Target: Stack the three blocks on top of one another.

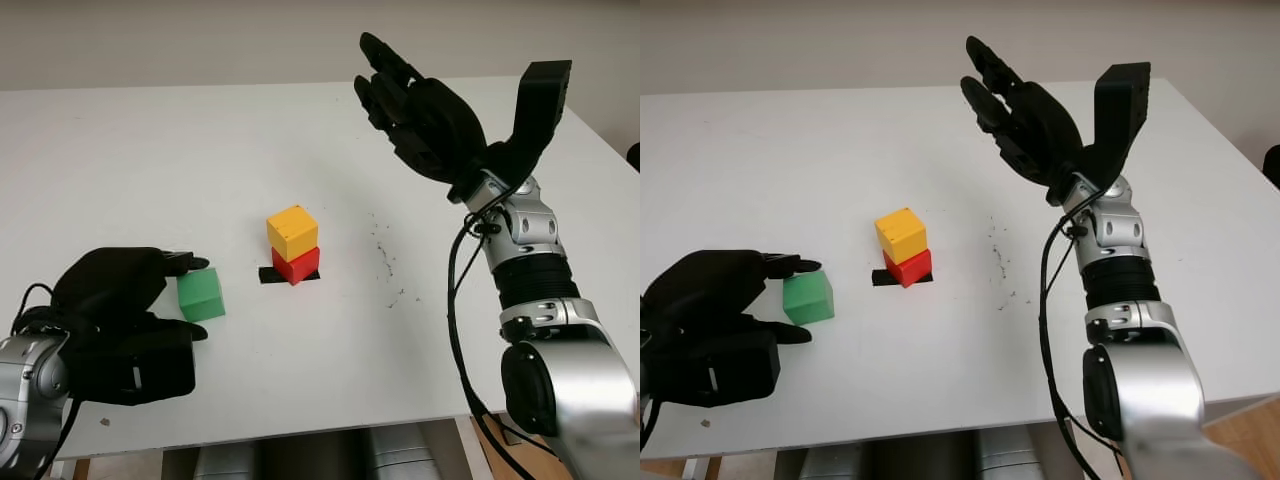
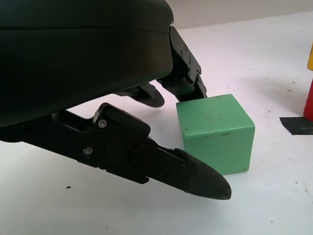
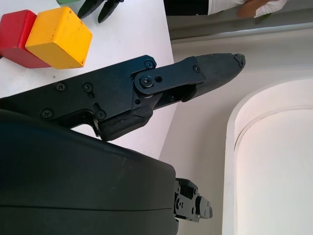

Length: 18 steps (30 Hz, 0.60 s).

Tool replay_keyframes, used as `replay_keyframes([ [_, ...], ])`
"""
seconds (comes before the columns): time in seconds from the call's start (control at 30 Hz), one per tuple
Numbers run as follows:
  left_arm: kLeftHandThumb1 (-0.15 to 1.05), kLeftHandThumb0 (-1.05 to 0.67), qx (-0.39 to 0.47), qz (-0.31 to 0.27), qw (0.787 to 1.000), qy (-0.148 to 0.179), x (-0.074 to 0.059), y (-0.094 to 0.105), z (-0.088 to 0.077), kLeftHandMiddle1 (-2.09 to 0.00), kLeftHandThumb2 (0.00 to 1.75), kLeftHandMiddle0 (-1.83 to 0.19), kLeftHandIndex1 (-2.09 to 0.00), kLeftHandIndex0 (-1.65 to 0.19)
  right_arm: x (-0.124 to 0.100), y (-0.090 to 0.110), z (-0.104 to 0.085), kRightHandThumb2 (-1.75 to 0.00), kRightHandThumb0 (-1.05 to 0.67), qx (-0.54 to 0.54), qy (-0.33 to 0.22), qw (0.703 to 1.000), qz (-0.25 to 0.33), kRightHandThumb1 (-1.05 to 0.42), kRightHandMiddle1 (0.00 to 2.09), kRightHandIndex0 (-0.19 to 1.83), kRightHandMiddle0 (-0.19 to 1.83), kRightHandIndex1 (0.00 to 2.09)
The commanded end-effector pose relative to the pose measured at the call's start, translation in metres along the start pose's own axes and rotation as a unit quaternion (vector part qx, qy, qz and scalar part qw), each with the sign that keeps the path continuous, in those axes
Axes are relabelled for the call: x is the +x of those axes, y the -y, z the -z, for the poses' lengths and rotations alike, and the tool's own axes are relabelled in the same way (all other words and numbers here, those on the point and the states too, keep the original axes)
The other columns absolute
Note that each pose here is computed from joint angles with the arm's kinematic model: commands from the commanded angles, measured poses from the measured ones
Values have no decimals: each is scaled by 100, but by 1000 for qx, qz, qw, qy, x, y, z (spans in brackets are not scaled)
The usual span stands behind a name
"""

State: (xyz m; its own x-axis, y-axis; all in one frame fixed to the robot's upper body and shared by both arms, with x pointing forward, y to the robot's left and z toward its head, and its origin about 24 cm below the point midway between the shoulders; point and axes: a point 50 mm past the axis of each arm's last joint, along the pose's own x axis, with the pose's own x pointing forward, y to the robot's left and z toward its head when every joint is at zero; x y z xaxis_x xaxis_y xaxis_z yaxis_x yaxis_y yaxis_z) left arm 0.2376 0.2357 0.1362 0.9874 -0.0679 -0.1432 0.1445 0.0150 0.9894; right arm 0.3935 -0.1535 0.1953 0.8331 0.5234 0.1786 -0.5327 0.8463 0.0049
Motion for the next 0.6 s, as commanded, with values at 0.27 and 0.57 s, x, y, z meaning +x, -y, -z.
replay_keyframes([
  [0.27, 99, -46, -10, -54, 998, 3, -1, 12, -1, -22, 5, -41, -124, -38, -2, 1, -5, -12, -82, -5, 7, 1000, 6, -105, 7, -17, -8, 5],
  [0.57, 96, -43, -30, -79, 996, -6, -1, 22, 1, -4, 5, -21, -128, -44, -2, 2, -5, -12, -80, -2, 9, 1000, 10, -105, 7, -17, -8, 5],
])
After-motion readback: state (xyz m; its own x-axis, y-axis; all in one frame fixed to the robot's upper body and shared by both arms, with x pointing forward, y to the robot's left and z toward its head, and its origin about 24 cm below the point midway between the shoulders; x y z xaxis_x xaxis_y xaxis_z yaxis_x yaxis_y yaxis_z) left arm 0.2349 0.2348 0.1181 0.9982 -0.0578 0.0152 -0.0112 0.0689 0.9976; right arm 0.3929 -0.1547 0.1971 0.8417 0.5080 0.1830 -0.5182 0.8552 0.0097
